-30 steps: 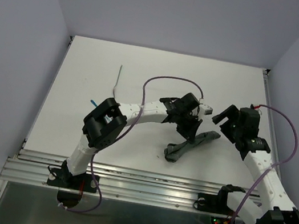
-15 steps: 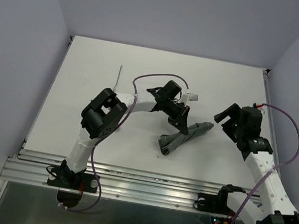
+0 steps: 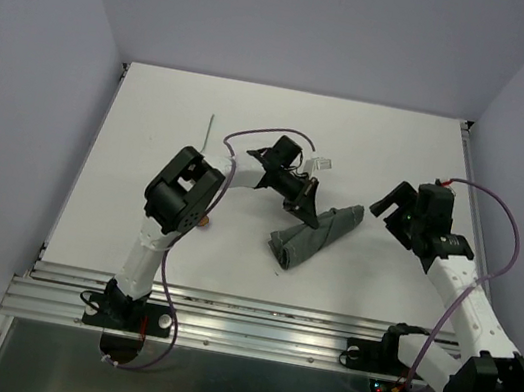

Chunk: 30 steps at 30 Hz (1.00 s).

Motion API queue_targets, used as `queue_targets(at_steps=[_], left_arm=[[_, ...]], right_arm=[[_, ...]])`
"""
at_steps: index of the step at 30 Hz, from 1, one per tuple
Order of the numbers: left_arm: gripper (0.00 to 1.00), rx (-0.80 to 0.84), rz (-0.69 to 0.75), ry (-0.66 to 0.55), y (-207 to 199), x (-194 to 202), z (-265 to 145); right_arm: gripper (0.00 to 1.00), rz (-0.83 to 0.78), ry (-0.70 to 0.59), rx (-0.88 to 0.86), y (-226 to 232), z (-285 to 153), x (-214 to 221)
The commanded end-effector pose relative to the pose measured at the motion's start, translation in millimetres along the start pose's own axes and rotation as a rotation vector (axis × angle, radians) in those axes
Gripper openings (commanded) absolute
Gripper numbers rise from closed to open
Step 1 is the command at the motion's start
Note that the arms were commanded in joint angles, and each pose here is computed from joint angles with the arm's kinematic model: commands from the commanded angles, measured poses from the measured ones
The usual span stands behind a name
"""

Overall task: Fold the napkin into a case and place the utensils inside
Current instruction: Turn over the smaller rectangle-folded napkin at the center of the board.

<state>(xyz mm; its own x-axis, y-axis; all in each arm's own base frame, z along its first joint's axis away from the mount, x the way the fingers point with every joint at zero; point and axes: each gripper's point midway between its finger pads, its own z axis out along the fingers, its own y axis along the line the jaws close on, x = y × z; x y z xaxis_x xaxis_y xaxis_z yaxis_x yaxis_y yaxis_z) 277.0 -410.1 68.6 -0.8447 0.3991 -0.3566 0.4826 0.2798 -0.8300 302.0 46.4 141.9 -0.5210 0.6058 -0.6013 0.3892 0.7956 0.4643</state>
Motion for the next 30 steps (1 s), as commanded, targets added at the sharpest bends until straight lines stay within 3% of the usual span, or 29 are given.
queue_targets(at_steps=[1,4,6,14,18,20,23,24,26,30], left_arm=[[0.15,0.028,-0.005,-0.001,11.0,2.3,-10.2],[0.45,0.01,-0.023,-0.011,19.8,-1.9,-19.8],[0.59,-0.018,-0.031,-0.006,27.9,-0.9,-26.0],[0.64,-0.179,-0.015,-0.018,48.9,-10.0,-47.7],[0.57,-0.282,0.006,-0.104,44.0,-27.5,-80.7],[0.51,-0.331,0.018,-0.145,34.8,-32.5,-94.9],[0.3,-0.331,-0.002,-0.176,24.3,-27.3,-100.0],[0.13,-0.321,0.012,-0.196,12.3,-28.8,-103.9],[0.0,-0.318,0.0,-0.199,9.6,-18.2,-100.8],[0.0,-0.293,0.015,-0.198,-11.4,-2.4,-88.7]], right_arm=[[0.87,-0.065,0.06,-0.112,25.3,1.1,-1.3],[0.83,-0.103,0.119,-0.167,32.8,8.0,10.0],[0.74,-0.113,0.175,-0.222,40.2,13.0,21.2],[0.38,-0.152,0.275,-0.272,56.0,31.5,47.7],[0.23,-0.186,0.306,-0.304,72.8,38.0,56.0],[0.21,-0.204,0.329,-0.315,82.5,43.0,62.4],[0.2,-0.207,0.338,-0.323,90.0,51.4,63.9],[0.2,-0.2,0.347,-0.324,92.9,56.3,64.0],[0.2,-0.195,0.343,-0.329,96.4,62.2,62.7],[0.19,-0.19,0.343,-0.301,98.9,80.8,60.1]])
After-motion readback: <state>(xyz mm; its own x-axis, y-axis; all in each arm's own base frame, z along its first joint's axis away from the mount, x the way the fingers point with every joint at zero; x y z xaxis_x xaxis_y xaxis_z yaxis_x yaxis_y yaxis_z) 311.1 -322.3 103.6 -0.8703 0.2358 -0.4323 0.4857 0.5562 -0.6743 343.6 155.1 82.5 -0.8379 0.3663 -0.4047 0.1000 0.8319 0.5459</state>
